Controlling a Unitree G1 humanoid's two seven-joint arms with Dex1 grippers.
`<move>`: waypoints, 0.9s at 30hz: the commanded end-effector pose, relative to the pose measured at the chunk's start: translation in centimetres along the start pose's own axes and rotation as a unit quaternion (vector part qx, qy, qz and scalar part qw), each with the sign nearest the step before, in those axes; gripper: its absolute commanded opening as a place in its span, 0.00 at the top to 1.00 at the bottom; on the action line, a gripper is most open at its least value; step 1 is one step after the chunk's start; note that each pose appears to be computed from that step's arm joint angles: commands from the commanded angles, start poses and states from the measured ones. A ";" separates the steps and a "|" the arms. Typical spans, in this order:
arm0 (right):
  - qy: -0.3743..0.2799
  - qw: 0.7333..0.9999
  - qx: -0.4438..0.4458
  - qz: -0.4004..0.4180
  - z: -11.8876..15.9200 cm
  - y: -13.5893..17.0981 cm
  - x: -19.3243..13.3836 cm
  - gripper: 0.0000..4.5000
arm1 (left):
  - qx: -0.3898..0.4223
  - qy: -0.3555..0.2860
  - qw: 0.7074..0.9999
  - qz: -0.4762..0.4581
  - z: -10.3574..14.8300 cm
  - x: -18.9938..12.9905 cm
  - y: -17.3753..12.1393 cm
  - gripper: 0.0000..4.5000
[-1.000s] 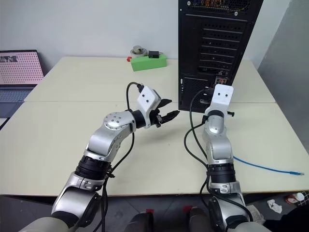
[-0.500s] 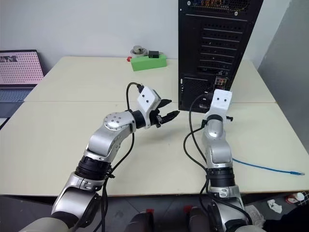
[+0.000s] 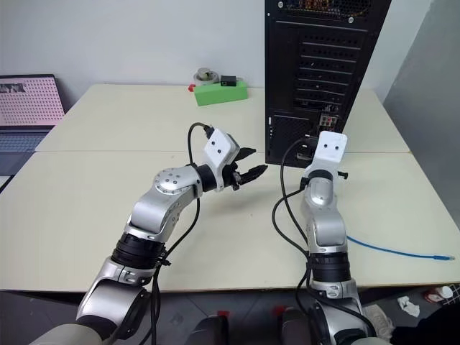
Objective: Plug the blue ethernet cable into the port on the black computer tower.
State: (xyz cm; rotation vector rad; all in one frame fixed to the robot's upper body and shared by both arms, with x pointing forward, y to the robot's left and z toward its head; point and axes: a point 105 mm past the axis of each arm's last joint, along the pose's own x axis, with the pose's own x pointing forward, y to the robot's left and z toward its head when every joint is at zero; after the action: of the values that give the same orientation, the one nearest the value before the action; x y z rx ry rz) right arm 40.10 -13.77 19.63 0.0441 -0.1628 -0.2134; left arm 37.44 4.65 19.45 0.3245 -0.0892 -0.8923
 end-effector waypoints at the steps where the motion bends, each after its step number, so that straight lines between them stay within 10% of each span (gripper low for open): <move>1: -0.020 1.000 0.004 0.007 1.4 0.2 0.4 1.00 | 0.024 -0.027 0.999 0.003 1.7 -0.2 0.1 0.35; 27: -0.027 1.000 0.003 -0.008 1.5 -0.4 0.7 1.00 | 0.022 -0.031 0.999 -0.003 1.8 -0.2 -0.1 0.35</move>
State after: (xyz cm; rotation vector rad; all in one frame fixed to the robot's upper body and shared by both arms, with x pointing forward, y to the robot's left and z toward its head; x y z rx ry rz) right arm 40.77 -14.30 18.97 0.0454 -0.1313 -0.2271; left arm 37.46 4.68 19.39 0.3355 -0.0873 -0.8914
